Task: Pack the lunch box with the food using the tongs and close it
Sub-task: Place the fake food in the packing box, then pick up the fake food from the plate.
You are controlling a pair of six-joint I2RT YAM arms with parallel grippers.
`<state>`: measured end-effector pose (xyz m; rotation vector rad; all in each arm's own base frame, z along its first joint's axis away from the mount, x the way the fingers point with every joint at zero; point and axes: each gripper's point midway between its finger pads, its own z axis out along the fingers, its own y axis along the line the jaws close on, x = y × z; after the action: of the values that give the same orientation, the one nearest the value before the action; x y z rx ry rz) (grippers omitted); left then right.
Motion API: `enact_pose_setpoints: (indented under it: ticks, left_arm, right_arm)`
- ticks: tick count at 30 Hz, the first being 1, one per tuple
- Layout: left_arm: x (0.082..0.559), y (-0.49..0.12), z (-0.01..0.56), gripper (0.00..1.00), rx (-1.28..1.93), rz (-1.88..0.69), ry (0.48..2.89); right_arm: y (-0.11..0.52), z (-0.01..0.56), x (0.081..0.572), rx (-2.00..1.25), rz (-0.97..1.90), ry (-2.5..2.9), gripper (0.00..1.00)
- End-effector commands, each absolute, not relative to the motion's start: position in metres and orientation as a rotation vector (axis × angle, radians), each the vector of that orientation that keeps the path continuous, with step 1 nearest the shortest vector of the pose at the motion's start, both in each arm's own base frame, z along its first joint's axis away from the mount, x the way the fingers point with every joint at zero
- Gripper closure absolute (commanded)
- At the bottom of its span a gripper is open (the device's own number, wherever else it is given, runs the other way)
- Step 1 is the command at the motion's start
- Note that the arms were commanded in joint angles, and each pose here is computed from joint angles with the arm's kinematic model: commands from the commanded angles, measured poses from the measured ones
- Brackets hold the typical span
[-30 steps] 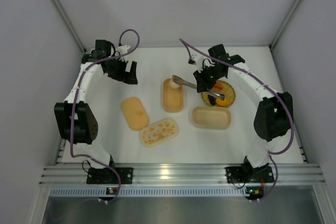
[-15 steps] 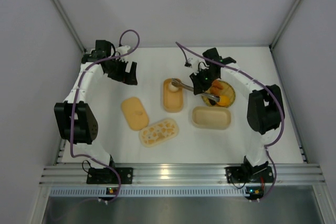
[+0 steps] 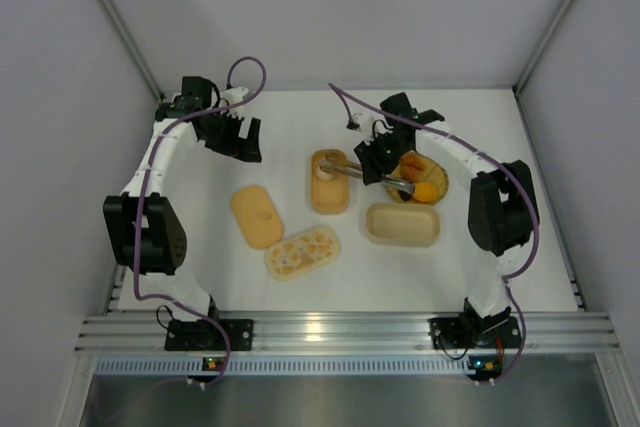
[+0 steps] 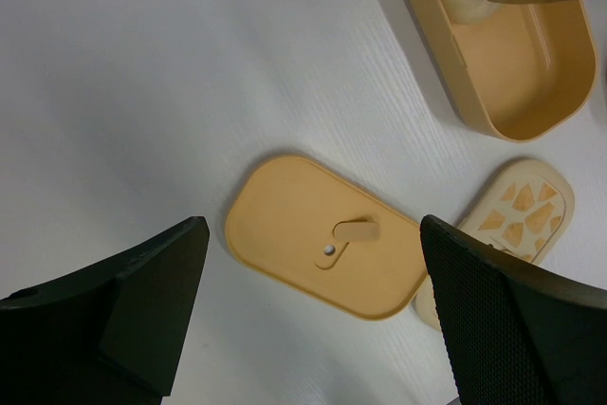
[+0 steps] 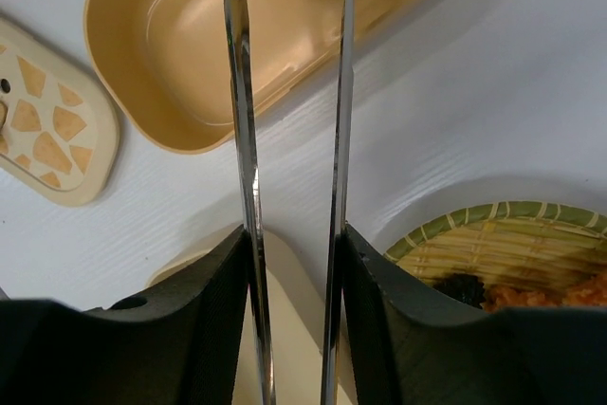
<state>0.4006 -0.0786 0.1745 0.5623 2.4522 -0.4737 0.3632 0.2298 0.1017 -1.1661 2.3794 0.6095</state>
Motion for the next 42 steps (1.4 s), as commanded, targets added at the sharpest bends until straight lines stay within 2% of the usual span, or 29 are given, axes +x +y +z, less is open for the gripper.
enact_pose_setpoints:
  ticks: [1, 8, 13, 30, 36, 42]
  left_arm:
    - [0.410, -0.081, 0.196, 0.02, 0.568, -0.472, 2.385]
    - [0.408, -0.083, 0.196, 0.02, 0.590, -0.493, 2.378]
    - [0.405, -0.084, 0.192, 0.02, 0.611, -0.500, 2.378]
    - [0.408, -0.091, 0.193, 0.02, 0.635, -0.560, 2.374]
    - [0.408, -0.094, 0.193, 0.02, 0.625, -0.587, 2.374]
    - [0.411, -0.096, 0.194, 0.02, 0.615, -0.596, 2.374]
  right_arm:
    - [0.249, 0.144, 0.379, -1.156, 0.621, 2.241, 0.59]
    - [0.221, 0.190, 0.376, -1.069, 0.592, 2.195, 0.59]
    - [0.161, 0.207, 0.367, -0.985, 0.524, 2.232, 0.59]
    - [0.013, 0.178, 0.273, -0.758, 0.322, 2.478, 0.59]
    - [-0.013, 0.179, 0.260, -0.639, 0.352, 2.518, 0.60]
    - [-0.010, 0.163, 0.257, -0.615, 0.475, 2.569, 0.64]
